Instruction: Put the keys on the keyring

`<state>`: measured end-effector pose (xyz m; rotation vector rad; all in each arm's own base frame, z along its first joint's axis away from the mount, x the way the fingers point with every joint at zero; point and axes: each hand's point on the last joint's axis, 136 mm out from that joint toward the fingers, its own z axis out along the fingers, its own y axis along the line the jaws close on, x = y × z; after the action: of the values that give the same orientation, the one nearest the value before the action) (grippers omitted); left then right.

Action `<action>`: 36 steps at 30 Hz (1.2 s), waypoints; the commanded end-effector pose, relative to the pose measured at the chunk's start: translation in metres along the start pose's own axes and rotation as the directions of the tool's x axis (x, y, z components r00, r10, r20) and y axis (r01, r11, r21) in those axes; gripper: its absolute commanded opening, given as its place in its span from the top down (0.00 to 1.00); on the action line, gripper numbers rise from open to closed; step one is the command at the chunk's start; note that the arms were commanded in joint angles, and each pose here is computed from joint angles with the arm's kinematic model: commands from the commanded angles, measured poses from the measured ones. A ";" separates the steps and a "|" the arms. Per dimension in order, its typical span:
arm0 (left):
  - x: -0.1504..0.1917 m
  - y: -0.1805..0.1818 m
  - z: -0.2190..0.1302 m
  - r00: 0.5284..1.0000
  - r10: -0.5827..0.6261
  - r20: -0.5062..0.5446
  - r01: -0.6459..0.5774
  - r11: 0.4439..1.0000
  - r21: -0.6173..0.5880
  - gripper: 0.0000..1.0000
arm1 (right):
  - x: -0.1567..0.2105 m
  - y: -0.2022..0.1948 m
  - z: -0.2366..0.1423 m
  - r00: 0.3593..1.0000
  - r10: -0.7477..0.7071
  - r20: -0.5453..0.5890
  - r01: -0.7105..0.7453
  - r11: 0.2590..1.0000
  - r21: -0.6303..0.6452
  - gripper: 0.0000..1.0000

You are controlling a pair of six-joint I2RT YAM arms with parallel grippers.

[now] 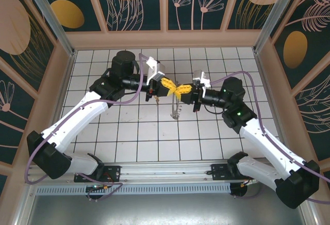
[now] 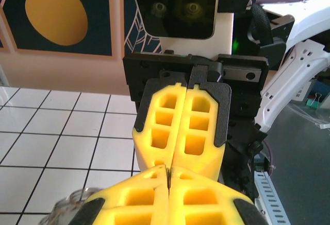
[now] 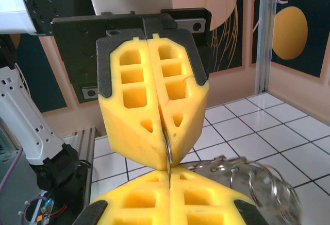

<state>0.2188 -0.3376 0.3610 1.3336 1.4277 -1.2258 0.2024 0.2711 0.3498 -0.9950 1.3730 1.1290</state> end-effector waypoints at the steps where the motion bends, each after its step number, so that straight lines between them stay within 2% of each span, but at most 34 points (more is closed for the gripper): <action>1: 0.018 -0.010 0.004 0.998 -0.027 -0.065 0.028 0.999 0.022 1.00 | -0.034 0.004 -0.002 0.996 -0.070 0.054 0.069 0.997 0.018 1.00; 5: 0.022 -0.011 0.004 0.996 -0.042 -0.075 0.044 0.999 0.027 0.99 | -0.031 0.003 -0.001 0.998 -0.054 0.034 0.053 0.998 0.013 1.00; 12: 0.026 -0.013 0.002 0.994 -0.054 -0.093 0.057 0.998 0.022 0.82 | -0.030 0.004 -0.003 0.997 -0.071 0.026 0.071 0.997 0.022 1.00; 17: 0.032 -0.008 0.002 0.989 -0.063 -0.137 0.062 0.998 -0.010 0.78 | -0.026 0.001 -0.004 0.997 -0.082 -0.002 0.082 0.996 0.043 1.00; 20: 0.040 -0.002 0.001 0.981 -0.072 -0.179 0.066 0.997 -0.040 0.86 | -0.025 0.001 -0.005 0.996 -0.088 -0.010 0.089 0.995 0.050 1.00; 24: 0.041 -0.002 0.001 0.982 -0.066 -0.179 0.059 0.997 -0.044 1.00 | -0.023 0.000 -0.004 0.996 -0.089 -0.021 0.090 0.995 0.050 1.00; 27: 0.042 -0.002 0.001 0.982 -0.068 -0.176 0.061 0.997 -0.046 1.00 | -0.021 0.000 -0.005 0.995 -0.091 -0.027 0.093 0.994 0.056 1.00; 31: 0.049 0.008 0.001 0.980 -0.096 -0.175 0.078 0.991 -0.106 1.00 | -0.020 -0.003 -0.008 0.996 -0.084 -0.026 0.086 0.993 0.083 1.00; 35: 0.080 0.033 0.001 0.950 -0.216 -0.226 0.159 0.956 -0.245 1.00 | -0.010 -0.019 -0.016 1.000 -0.025 -0.016 0.027 0.982 0.189 1.00; 36: 0.093 0.040 0.002 0.935 -0.259 -0.244 0.186 0.940 -0.286 1.00 | -0.003 -0.027 -0.017 1.000 0.010 -0.020 -0.005 0.973 0.232 0.93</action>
<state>0.2324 -0.3249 0.2934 1.3079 1.7712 -1.0523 0.2129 0.2593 0.3533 -0.9477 1.4423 0.9882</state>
